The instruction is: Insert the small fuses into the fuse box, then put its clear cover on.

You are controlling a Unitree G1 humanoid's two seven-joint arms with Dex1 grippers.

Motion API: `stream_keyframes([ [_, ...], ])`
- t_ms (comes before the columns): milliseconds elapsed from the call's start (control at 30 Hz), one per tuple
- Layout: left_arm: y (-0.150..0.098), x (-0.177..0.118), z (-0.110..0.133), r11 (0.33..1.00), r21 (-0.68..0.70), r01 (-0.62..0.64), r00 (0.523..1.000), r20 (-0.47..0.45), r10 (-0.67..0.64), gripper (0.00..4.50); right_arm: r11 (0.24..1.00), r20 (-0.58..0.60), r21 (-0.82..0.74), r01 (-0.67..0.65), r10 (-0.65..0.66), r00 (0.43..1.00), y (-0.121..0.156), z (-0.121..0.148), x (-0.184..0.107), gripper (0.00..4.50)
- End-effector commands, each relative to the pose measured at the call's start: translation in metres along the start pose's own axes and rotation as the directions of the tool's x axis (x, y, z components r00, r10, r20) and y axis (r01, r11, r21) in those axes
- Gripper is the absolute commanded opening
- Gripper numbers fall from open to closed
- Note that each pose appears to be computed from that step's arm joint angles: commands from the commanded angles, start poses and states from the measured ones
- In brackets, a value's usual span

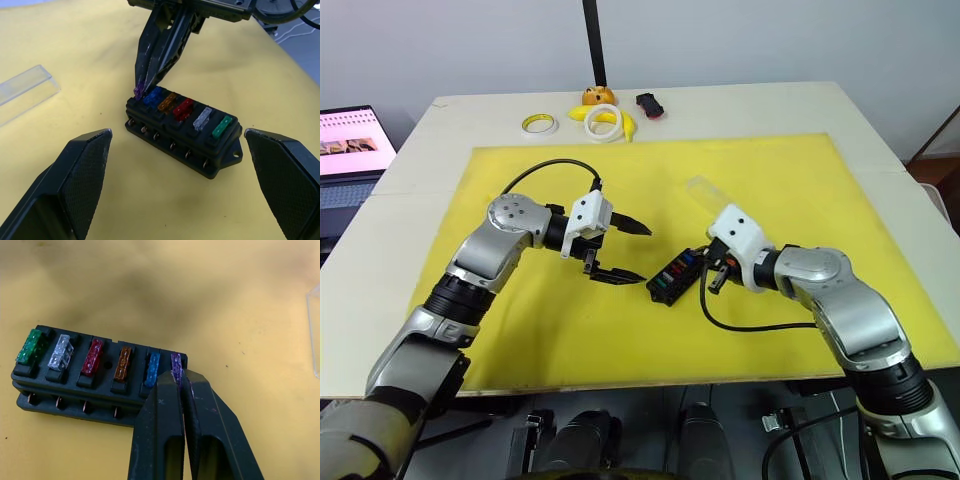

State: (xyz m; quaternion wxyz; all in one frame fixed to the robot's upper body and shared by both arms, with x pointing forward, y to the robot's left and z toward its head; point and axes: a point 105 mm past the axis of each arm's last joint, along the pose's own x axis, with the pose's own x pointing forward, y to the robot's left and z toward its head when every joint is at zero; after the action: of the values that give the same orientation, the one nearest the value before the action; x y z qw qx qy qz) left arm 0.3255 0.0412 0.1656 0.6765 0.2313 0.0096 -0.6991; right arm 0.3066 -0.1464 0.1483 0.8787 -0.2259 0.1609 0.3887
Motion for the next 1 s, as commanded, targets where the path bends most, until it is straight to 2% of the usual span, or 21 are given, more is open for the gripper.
stream_keyframes([
  [33,0.003,-0.004,0.011,0.999,0.036,-0.017,1.0,0.019,0.016,4.5,1.0,0.009,0.001,-0.016,0.016,1.0,0.005,0.005,-0.001,0.02],
  [1000,0.003,-0.003,0.011,0.999,0.034,-0.022,0.999,0.026,0.021,4.5,0.997,-0.043,0.073,-0.019,0.022,0.999,0.005,-0.001,0.005,0.02],
])
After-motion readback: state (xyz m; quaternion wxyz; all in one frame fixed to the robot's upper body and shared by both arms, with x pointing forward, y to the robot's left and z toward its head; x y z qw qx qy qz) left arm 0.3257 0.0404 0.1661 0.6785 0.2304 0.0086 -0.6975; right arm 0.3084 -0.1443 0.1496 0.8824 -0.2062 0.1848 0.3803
